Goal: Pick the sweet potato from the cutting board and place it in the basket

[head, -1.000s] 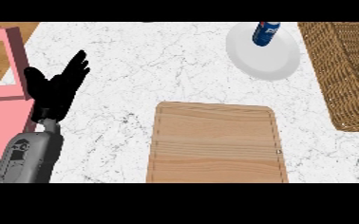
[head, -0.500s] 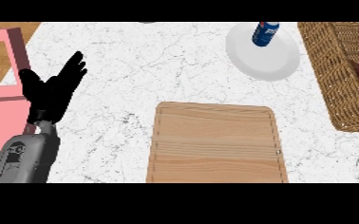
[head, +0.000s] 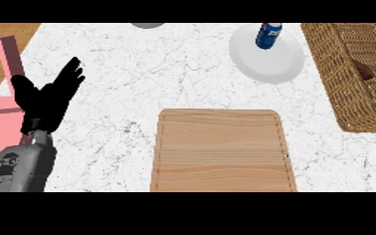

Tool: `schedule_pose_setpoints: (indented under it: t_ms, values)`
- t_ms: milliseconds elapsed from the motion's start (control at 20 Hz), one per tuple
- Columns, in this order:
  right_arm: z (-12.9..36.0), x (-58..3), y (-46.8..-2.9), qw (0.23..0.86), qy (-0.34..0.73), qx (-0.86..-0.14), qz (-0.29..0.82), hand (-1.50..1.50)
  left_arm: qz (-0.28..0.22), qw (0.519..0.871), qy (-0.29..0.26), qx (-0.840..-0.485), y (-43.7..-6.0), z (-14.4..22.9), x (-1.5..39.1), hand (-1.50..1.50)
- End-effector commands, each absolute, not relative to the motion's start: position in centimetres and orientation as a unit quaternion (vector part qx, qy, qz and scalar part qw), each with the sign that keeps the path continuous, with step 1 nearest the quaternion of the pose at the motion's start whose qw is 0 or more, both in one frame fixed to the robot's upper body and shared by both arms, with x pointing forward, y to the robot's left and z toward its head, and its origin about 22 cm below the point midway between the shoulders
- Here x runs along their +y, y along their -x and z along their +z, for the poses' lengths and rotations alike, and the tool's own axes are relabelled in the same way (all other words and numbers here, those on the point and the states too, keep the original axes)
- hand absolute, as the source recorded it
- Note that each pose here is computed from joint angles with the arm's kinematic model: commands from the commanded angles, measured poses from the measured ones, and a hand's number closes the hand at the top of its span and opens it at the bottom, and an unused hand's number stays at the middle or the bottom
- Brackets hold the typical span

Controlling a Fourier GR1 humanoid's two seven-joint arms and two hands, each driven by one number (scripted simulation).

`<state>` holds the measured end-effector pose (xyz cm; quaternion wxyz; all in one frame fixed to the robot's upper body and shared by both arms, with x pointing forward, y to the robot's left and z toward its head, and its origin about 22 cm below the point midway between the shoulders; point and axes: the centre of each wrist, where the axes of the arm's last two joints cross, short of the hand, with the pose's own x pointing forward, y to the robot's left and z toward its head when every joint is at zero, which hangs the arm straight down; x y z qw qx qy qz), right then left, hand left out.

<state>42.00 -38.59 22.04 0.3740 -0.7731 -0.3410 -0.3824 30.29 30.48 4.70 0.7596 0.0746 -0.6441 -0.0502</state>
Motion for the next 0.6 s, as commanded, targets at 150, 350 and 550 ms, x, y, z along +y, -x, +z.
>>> schedule_pose_setpoints:
  t_ms: [150, 350, 550]
  values:
    - [20.9, -32.8, -41.1, 0.375, 0.696, -0.365, -0.493, -1.50, -0.027, 0.769, -0.094, -0.631, -28.9, 3.2, 32.2, 0.00]
    - [19.7, -29.4, -39.6, 0.435, 0.680, -0.357, -0.470, -1.50, -0.021, 0.773, -0.107, -0.625, -28.9, 3.5, 33.8, 0.00]
    - [16.9, -30.3, -37.0, 0.440, 0.687, -0.356, -0.456, -1.50, -0.030, 0.771, -0.102, -0.629, -28.5, 3.7, 32.2, 0.00]
